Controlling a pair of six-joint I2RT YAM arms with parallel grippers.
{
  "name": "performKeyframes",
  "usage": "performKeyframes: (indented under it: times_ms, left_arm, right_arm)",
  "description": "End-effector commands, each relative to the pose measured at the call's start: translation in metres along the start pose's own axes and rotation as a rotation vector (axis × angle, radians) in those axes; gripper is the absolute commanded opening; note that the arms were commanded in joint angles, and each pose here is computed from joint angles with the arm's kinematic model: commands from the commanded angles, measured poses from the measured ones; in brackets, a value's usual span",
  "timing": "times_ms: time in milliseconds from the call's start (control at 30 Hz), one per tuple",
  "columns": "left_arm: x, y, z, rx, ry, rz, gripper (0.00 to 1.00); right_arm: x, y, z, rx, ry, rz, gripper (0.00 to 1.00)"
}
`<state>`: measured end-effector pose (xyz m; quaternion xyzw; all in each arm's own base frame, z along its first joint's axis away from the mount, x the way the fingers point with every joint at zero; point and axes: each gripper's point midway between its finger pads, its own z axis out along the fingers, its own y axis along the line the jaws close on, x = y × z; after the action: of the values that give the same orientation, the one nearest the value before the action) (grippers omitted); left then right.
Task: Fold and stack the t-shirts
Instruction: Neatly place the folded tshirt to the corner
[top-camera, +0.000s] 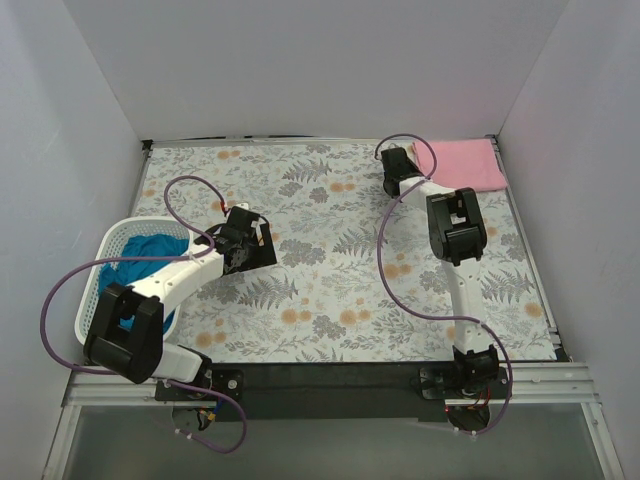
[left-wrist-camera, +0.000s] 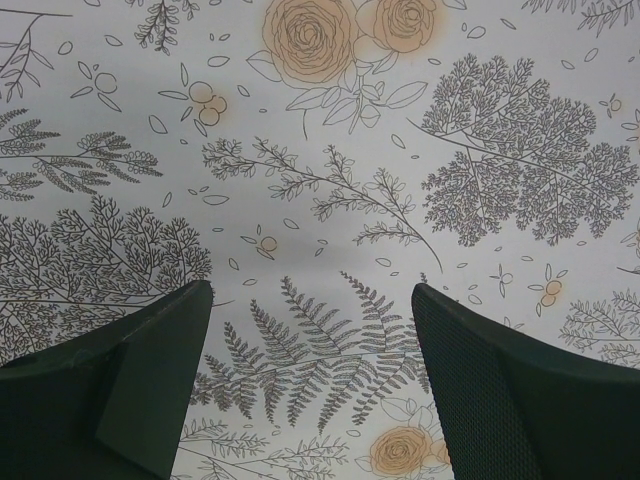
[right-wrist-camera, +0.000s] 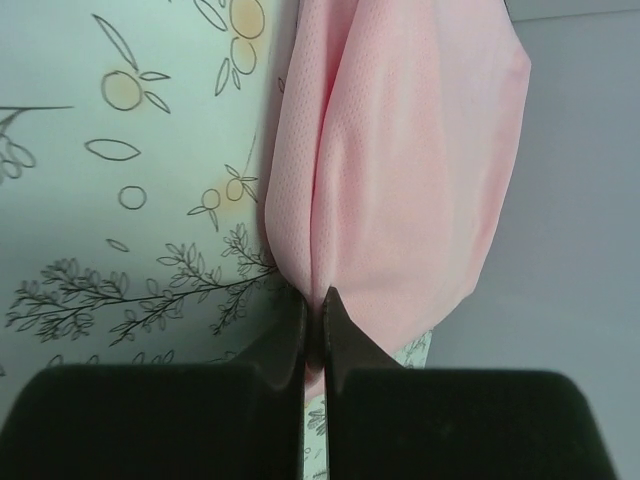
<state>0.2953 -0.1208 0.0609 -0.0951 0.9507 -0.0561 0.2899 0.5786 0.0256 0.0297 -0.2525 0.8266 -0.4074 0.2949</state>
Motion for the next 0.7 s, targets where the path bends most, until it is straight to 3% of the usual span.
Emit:
performKeyframes:
  times_ms: [0,167,467,667]
  left_arm:
    - [-0.016,-0.007,-0.005,0.025,-0.029,-0.001,0.8]
    - [-0.014,-0.008,-0.005,0.034,-0.018,-0.004,0.8]
    - [-0.017,-0.006,-0.007,0.027,-0.033,-0.007,0.8]
    - [-0.018,-0.004,-0.007,0.016,-0.039,-0.004,0.8]
  right_arm:
    - [-0.001,-0.013,0.009,0.034,-0.014,0.03,0.01]
    - [0.01,-0.014,0.019,0.043,0.005,0.029,0.01]
    - [-0.014,-0.025,0.014,0.048,-0.054,0.087,0.06]
    - [-0.025,-0.029,0.009,0.063,-0.071,0.114,0.29]
